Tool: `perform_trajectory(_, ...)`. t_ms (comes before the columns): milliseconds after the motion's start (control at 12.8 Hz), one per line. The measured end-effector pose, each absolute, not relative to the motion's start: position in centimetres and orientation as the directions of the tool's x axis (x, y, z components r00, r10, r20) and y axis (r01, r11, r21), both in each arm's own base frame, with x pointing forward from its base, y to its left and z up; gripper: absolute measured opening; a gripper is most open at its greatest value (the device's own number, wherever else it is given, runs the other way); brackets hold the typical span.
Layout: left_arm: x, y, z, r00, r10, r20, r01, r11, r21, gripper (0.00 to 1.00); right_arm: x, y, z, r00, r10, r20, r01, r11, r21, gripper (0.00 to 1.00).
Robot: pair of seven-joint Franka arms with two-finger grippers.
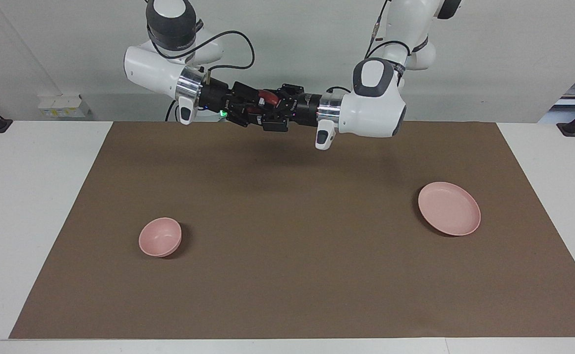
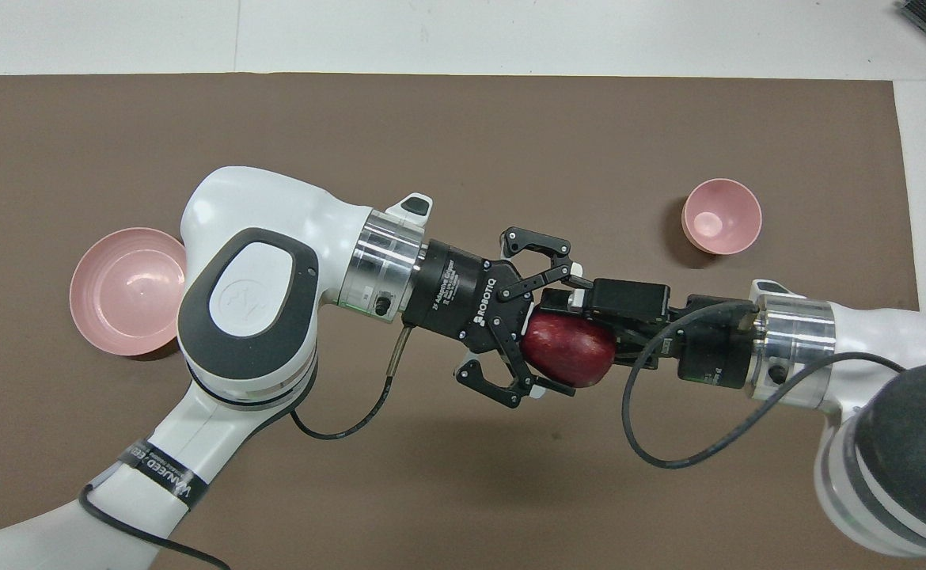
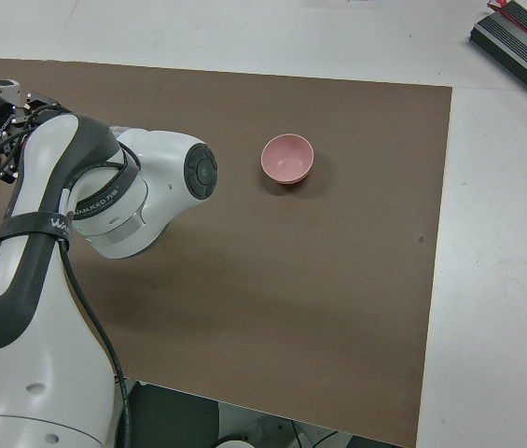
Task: Move apple from plate to bowl
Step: 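Open the left gripper to release the apple to the right gripper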
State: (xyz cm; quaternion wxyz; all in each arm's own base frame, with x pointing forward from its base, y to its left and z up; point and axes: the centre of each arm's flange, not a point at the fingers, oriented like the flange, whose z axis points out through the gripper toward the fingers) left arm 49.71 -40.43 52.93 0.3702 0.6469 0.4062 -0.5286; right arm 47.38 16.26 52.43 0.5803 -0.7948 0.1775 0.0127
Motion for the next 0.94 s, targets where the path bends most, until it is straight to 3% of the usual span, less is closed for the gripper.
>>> perform_trajectory(626,52.7,-35.5,50.6,0.269,0.36,-0.893,0.904,-0.414,0.105,1.0,47.1,16.8,52.3,0.943,-0.252,-0.217,-0.289,-0.299,-0.909,0.77)
perform_trajectory(939,52.9,-34.0,48.5,0.494,0.475,-0.728,0.806,-0.565,0.177,1.0,47.8,15.1,52.2,0.941,-0.279,-0.192,-0.286,-0.35,-0.892,0.77)
